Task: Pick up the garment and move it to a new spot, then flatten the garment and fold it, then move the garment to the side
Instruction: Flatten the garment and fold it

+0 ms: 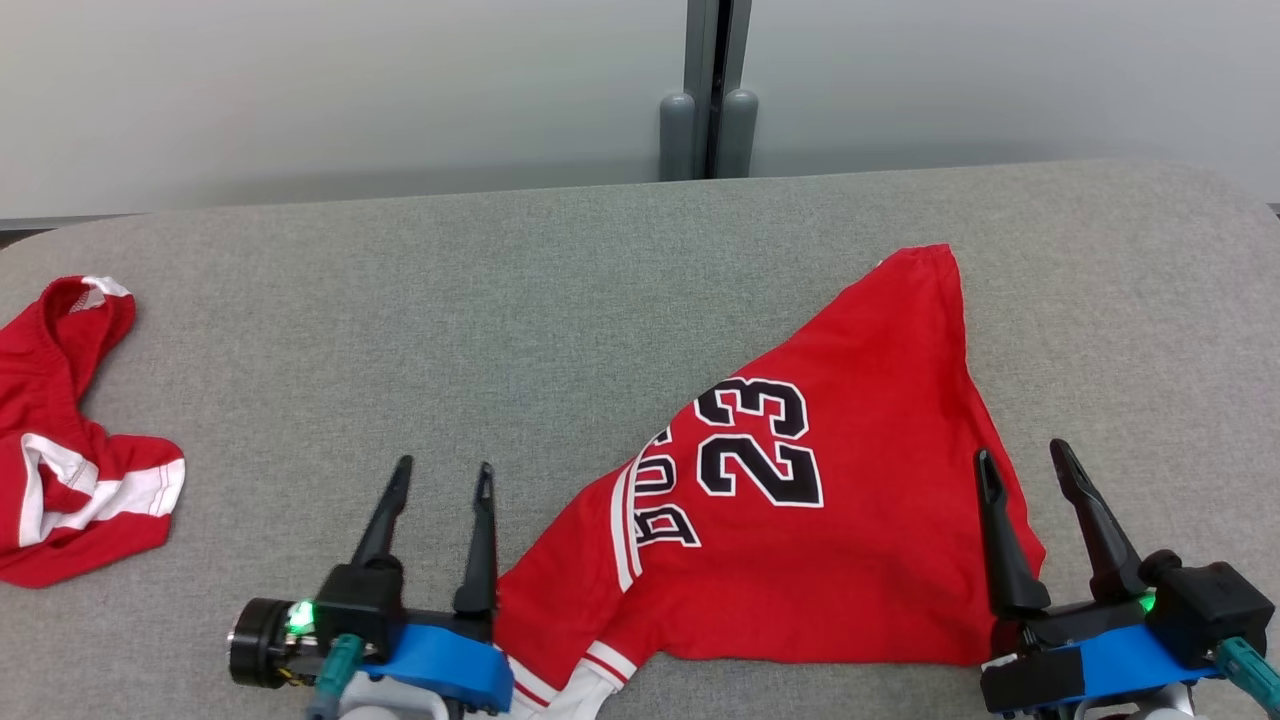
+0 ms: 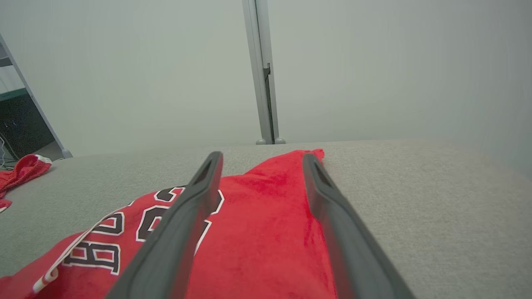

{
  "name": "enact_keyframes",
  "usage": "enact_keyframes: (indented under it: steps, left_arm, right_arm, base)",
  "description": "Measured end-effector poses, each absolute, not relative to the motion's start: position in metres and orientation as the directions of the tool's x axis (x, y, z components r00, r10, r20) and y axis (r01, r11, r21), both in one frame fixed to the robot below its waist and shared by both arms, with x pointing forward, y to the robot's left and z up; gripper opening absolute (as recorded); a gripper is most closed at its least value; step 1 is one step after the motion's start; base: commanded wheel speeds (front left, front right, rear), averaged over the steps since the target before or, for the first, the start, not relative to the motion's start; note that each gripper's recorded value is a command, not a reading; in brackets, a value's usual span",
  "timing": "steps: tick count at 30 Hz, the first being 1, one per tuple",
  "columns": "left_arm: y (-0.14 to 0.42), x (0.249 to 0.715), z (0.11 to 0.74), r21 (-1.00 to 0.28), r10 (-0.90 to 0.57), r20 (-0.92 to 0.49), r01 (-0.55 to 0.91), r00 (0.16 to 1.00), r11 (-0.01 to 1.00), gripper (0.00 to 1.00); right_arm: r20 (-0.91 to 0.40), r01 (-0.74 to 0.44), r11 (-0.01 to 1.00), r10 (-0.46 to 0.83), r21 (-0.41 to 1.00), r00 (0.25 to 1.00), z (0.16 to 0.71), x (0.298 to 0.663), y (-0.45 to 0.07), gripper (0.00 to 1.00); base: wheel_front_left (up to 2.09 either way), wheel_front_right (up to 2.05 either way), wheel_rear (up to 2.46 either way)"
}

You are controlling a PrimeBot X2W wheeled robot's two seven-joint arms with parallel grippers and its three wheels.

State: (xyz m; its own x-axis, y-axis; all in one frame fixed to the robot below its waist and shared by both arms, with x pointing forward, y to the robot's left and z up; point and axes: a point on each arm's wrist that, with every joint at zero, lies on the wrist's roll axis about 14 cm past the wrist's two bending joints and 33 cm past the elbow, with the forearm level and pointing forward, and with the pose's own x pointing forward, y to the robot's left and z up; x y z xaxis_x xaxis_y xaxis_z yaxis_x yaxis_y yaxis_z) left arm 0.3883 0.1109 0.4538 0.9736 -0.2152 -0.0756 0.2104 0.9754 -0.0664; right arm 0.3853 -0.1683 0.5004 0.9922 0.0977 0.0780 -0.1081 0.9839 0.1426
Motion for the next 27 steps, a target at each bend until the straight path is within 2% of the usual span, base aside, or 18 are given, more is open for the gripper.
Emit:
enact_keyframes:
  steps: [7, 12, 18, 27]
  left_arm:
    - [0.044, 0.37, 0.444, -0.027, -0.448, -0.109, 0.448, 0.887, 0.894, 1.0]
    - [0.016, 0.354, 0.421, 0.018, -0.553, -0.184, 0.565, 0.813, 0.825, 1.0]
    - [0.01, 0.349, 0.398, 0.099, -0.583, -0.263, 0.622, 0.769, 0.776, 1.0]
    - [0.022, 0.355, 0.381, 0.172, -0.55, -0.321, 0.619, 0.771, 0.766, 1.0]
  right_arm:
    - [0.077, -0.099, 0.986, 0.089, 0.136, 0.993, 0.5, 0.385, -0.171, 1.0]
    - [0.066, -0.087, 0.987, 0.079, 0.138, 0.995, 0.497, 0.383, -0.174, 1.0]
    - [0.059, -0.058, 0.989, 0.051, 0.135, 0.997, 0.495, 0.38, -0.183, 1.0]
    - [0.054, -0.037, 0.991, 0.03, 0.131, 0.998, 0.494, 0.377, -0.19, 1.0]
  base:
    - [0.0, 0.0, 0.0]
    - [0.0, 0.0, 0.0]
    - [0.0, 0.0, 0.0]
    - [0.0, 0.0, 0.0]
